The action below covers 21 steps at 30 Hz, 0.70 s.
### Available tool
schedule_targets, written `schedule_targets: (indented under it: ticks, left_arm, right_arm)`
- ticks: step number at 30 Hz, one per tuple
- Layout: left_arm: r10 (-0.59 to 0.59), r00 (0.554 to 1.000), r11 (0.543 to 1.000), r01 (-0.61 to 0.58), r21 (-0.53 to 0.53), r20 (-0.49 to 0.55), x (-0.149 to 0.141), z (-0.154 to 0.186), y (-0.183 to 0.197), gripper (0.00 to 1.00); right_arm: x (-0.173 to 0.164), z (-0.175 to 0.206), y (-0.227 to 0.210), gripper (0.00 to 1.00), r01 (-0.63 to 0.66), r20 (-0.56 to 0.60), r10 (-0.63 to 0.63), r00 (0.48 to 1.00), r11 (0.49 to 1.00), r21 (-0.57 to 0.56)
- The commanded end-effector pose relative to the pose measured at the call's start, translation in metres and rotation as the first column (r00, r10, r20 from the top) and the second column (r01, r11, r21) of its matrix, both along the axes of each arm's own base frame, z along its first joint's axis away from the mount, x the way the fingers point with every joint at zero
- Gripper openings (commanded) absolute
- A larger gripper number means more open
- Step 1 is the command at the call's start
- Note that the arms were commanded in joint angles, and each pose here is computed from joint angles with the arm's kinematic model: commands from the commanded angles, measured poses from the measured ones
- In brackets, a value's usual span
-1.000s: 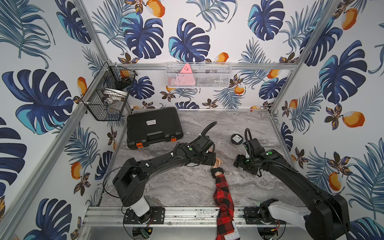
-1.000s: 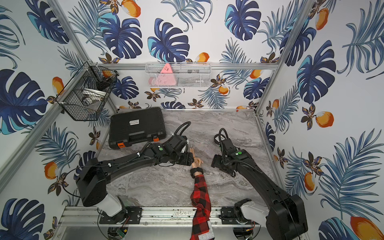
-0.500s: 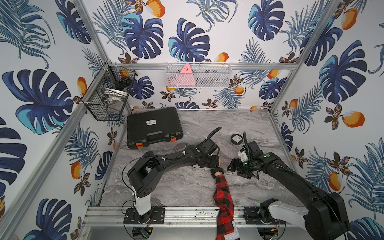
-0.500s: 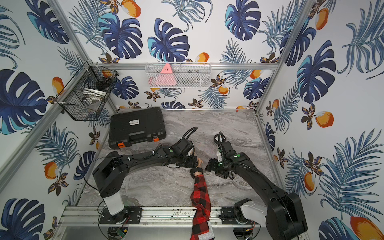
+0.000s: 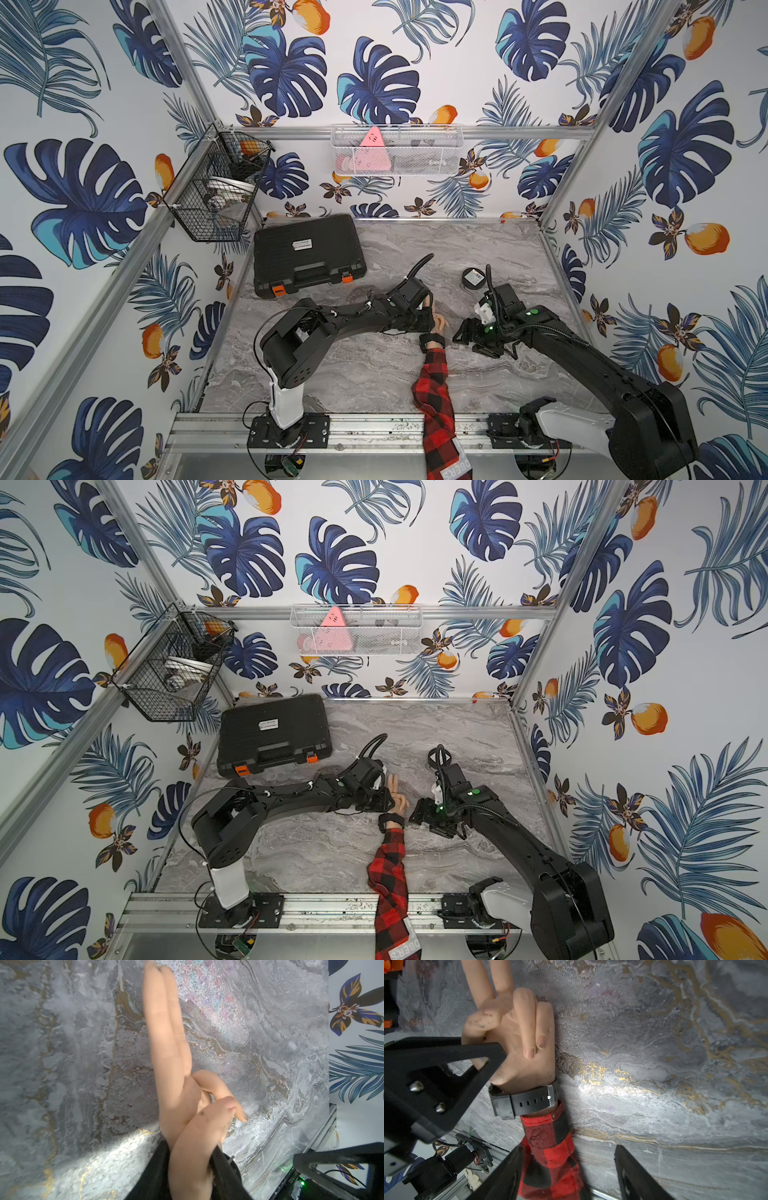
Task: Take off the watch
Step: Adjust the hand at the center of the board.
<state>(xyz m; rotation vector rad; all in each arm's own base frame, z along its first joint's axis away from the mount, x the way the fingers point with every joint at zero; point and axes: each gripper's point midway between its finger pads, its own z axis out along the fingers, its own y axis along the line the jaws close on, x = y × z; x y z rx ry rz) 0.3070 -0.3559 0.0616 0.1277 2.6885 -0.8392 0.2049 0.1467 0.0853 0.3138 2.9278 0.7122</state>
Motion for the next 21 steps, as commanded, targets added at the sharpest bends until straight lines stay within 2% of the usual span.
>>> schedule_targets:
  ticks: [1,4,10,14,21]
  left_arm:
    - [-0.01,0.999,0.997,0.013,-0.073,0.038,0.006,0.019,-0.01,0.25]
    - [-0.021,0.998,0.991,0.027,-0.135,0.052,0.004,0.035,-0.016,0.17]
    - [-0.021,0.999,0.976,0.031,-0.217,0.046,0.002,0.055,-0.019,0.12]
    - [-0.026,0.998,0.981,0.035,-0.19,0.05,0.002,0.053,-0.012,0.11]
    - [-0.04,0.999,0.987,0.041,-0.157,0.005,0.006,0.026,0.002,0.1]
  right_arm:
    - [0.0,0.0,0.0,0.72,0.002,0.0,-0.002,1.0,1.0,0.001]
    - [0.001,0.002,0.0,0.71,0.007,0.008,-0.007,1.0,1.0,-0.002]
    - [0.005,0.004,0.001,0.71,0.01,0.006,-0.01,1.0,1.0,-0.004]
    - [0.006,0.004,0.003,0.7,0.007,0.005,-0.007,1.0,1.0,-0.006]
    - [0.006,-0.001,0.007,0.7,-0.002,-0.008,0.002,1.0,1.0,-0.017]
